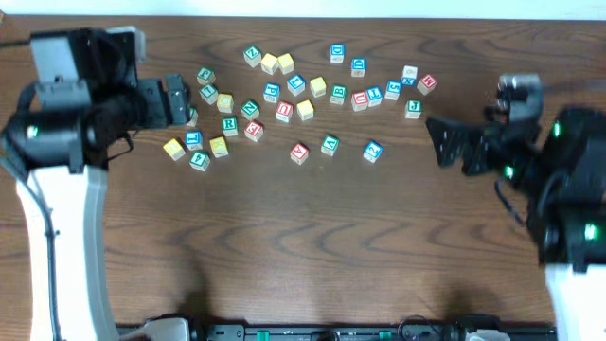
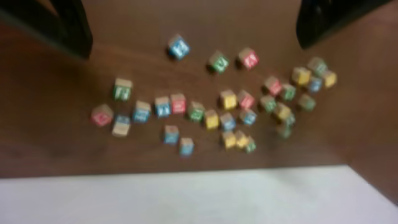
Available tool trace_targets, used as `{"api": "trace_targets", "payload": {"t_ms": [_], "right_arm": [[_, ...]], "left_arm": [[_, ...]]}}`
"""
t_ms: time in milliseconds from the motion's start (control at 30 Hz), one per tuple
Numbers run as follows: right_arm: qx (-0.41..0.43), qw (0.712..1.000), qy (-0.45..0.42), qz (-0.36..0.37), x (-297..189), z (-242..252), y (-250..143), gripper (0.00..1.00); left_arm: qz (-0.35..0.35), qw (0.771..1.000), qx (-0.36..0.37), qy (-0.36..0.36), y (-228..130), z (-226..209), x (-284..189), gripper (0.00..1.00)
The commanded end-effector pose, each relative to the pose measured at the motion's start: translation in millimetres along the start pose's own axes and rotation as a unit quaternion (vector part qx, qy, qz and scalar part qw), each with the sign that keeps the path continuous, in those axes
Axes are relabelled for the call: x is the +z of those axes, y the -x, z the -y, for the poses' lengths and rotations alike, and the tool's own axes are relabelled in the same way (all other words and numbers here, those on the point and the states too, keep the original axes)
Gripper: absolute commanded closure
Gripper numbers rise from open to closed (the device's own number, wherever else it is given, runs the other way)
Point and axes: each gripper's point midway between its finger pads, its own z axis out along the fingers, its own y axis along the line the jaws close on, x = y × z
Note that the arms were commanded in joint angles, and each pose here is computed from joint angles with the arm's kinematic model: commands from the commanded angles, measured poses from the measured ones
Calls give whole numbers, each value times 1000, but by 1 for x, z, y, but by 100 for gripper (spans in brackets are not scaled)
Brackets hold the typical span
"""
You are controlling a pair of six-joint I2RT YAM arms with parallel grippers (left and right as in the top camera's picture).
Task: Spell out CORL
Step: 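Raise the left arm and move its gripper over the yellow C block, then lower the left gripper around the yellow C block and close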
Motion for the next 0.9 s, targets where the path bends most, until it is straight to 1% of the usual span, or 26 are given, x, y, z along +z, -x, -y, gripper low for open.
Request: {"api": "trace_targets", "payload": {"t_ms": [0, 200, 267, 400, 500, 567, 600, 633, 700, 767, 867], "right_arm": [[22, 998, 28, -49, 17, -6, 13, 1], [55, 991, 25, -117, 50, 7, 15, 1], [63, 989, 38, -130, 66, 9, 13, 1], [66, 988, 34, -136, 85, 19, 10, 1], [81, 983, 53, -153, 95, 17, 3, 1], [76, 983, 55, -161, 96, 18, -2, 1], [69, 983, 56, -162, 96, 17, -2, 1], [61, 983, 58, -163, 97, 16, -3, 1], [55, 984, 49, -164, 98, 17, -4, 1], [50, 984, 37, -168, 99, 18, -6, 1], [43, 983, 27, -176, 100, 17, -10, 1]], "left_arm": [[-22, 999, 29, -19, 10, 15, 10, 1], [-62, 997, 35, -29, 5, 23, 40, 1], [-77, 996, 34, -30, 1, 23, 51, 1], [-95, 995, 24, -32, -3, 22, 64, 1], [-101, 994, 23, -34, -4, 20, 76, 1], [-108, 993, 22, -34, -5, 19, 86, 1], [-112, 993, 13, -30, -5, 17, 92, 1], [-120, 993, -19, 0, -7, 6, 103, 2], [-127, 991, -41, 26, -9, -4, 117, 3], [-134, 989, -48, 29, -11, -6, 129, 7], [-134, 989, -50, 29, -10, -7, 146, 8]]}}
